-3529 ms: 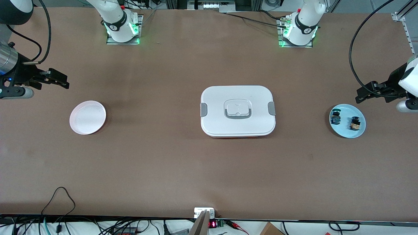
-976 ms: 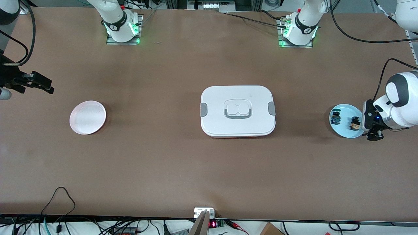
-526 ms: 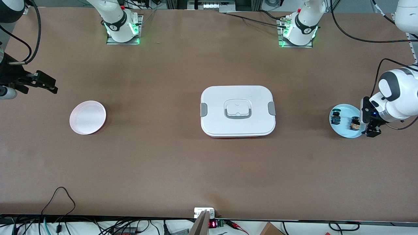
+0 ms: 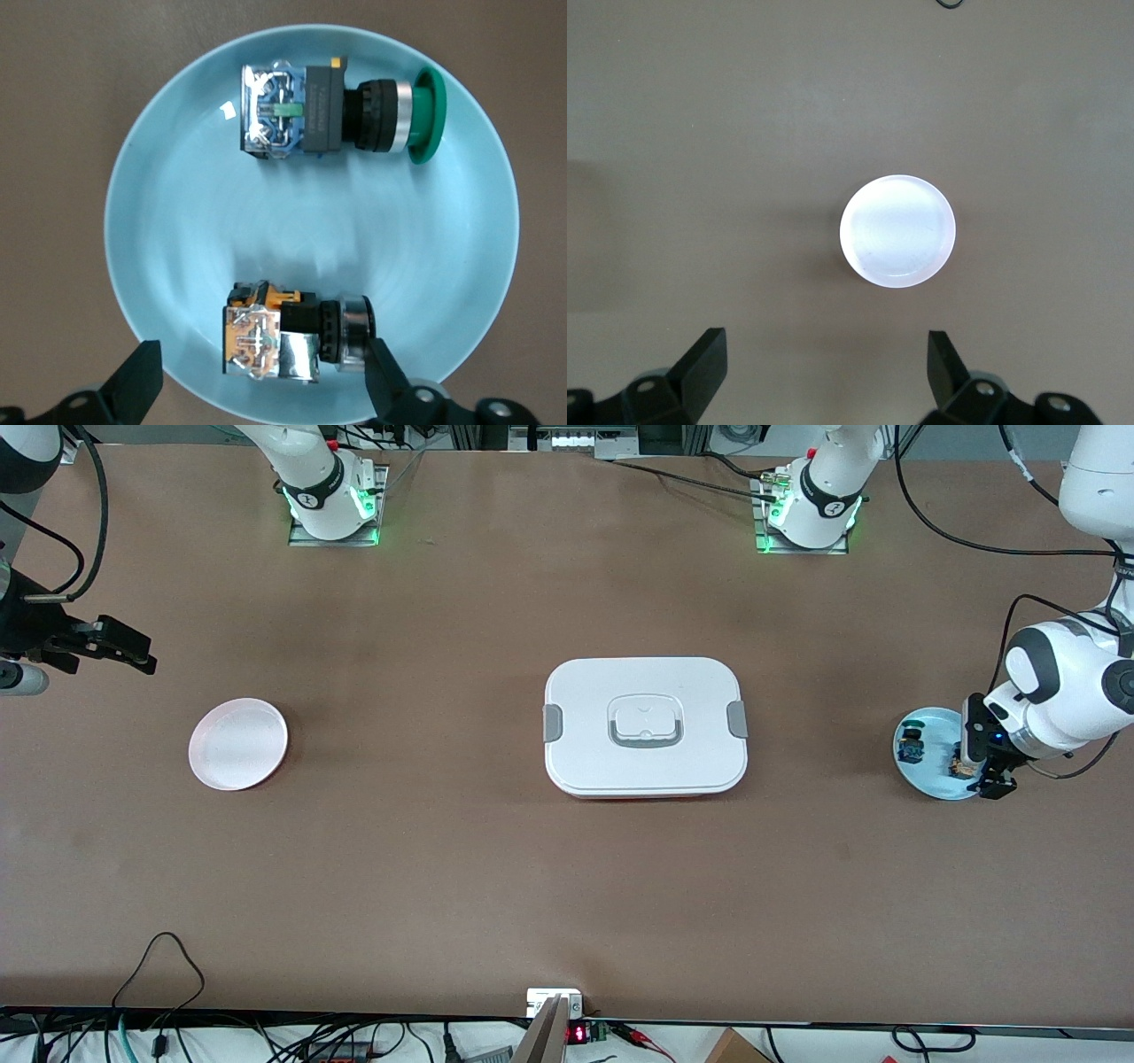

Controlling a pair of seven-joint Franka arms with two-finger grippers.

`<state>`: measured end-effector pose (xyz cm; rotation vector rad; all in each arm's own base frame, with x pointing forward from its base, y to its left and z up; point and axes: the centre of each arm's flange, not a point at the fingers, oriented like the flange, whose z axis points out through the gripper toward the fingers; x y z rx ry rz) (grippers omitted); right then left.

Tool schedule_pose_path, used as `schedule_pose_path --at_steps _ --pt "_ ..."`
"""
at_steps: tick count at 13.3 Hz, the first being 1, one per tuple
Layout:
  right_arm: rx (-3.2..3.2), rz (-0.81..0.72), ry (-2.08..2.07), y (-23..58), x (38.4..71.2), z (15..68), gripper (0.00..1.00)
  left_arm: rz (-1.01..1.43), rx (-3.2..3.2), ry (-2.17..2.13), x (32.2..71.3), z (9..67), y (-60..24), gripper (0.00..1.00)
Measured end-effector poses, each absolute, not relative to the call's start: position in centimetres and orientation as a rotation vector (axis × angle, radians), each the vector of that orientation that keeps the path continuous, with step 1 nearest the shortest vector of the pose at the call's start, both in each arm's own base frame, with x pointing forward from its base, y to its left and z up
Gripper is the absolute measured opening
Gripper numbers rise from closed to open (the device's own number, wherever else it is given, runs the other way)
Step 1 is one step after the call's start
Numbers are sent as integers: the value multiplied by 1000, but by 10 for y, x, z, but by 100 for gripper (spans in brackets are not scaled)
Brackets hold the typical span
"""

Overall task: Transfer orange switch to right arm and place
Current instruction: 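Lower the left gripper onto the orange switch in the dish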

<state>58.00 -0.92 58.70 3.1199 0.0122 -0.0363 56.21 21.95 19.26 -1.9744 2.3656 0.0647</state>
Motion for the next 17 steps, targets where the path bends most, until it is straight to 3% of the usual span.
schedule_pose_path --at_steps 17 --pt "3120 -52 13 -9 579 586 100 29 -2039 2345 559 194 231 100"
